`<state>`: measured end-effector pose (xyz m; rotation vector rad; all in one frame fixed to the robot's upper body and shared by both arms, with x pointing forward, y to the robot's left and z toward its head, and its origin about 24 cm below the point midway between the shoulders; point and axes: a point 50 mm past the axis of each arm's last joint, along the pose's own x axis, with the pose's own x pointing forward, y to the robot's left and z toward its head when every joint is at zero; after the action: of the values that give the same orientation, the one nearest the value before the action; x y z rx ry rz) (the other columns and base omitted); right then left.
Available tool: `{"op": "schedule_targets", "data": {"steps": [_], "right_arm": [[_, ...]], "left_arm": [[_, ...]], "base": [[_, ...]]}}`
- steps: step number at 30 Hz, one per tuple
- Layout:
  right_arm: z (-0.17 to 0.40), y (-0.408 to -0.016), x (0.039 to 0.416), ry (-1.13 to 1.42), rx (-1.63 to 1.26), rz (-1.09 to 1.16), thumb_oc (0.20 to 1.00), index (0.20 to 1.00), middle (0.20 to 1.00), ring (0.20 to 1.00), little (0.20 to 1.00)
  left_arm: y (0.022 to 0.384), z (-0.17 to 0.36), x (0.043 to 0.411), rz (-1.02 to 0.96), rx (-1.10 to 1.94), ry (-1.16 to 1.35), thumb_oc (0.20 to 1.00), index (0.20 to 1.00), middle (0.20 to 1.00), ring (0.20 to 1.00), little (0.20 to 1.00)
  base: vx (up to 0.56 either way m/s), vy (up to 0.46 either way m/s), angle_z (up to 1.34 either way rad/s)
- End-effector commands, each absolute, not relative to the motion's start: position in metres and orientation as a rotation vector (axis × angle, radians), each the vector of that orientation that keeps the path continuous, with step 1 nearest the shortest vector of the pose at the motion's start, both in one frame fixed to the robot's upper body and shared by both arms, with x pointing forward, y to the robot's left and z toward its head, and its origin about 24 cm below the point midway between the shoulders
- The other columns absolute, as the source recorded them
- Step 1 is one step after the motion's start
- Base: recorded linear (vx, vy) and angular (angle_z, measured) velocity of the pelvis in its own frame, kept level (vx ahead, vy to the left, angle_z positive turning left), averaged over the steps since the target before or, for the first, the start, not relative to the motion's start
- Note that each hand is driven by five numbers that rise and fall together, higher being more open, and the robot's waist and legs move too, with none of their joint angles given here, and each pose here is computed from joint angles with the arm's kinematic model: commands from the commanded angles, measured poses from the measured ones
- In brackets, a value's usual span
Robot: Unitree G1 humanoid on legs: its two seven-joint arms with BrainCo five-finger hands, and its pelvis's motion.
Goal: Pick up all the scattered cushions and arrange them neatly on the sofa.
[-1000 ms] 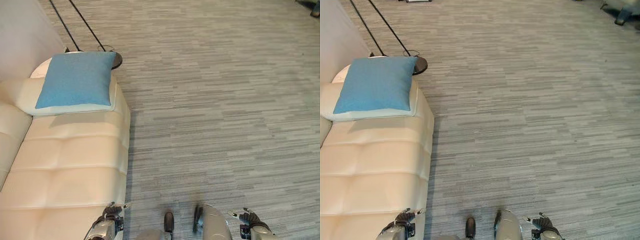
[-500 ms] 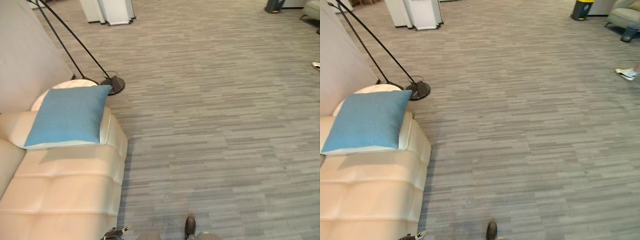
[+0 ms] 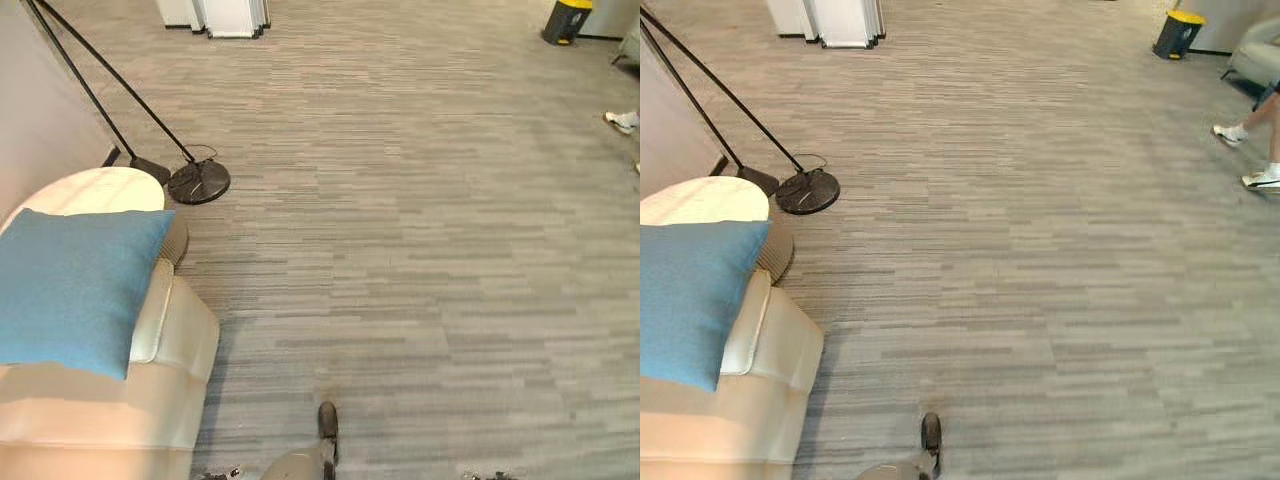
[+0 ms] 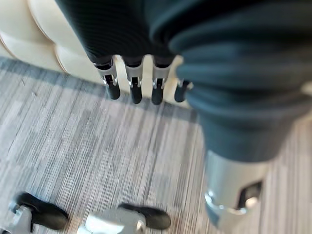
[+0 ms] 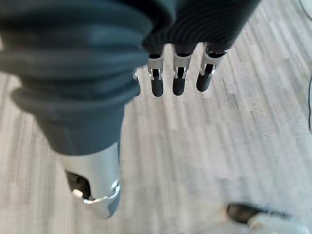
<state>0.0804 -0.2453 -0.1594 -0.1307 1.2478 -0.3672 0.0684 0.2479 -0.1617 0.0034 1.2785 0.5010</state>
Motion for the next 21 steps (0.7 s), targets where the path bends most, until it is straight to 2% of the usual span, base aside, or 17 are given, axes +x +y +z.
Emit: {"op": "schedule_targets", "data": {"steps": [1,7,14,21], "right_arm": [[-0.147,-0.265,0.106,1.175,-0.182,-0.378,1.000,1.000,1.000,1.000,1.000],[-0.144,-0.263,0.117,1.133,-0.153,-0.384,1.000,1.000,1.000,1.000,1.000],[-0.149,-0.263,0.105,1.179,-0.158,-0.385,1.000,1.000,1.000,1.000,1.000],[-0.153,-0.265,0.090,1.230,-0.160,-0.383,1.000,1.000,1.000,1.000,1.000]], "left_arm": [[0.255,-0.154,0.091,0.470,0.068,1.211,1.000,1.000,1.000,1.000,1.000],[0.253,-0.149,0.110,0.447,0.063,1.146,1.000,1.000,1.000,1.000,1.000],[0.251,-0.145,0.124,0.395,0.072,1.096,1.000,1.000,1.000,1.000,1.000],[0.244,-0.152,0.111,0.378,0.051,1.151,1.000,1.000,1.000,1.000,1.000]], "base": [[0.21,0.165,0.46],[0.23,0.055,0.57],[0.25,-0.058,0.80],[0.39,-0.182,1.09]]}}
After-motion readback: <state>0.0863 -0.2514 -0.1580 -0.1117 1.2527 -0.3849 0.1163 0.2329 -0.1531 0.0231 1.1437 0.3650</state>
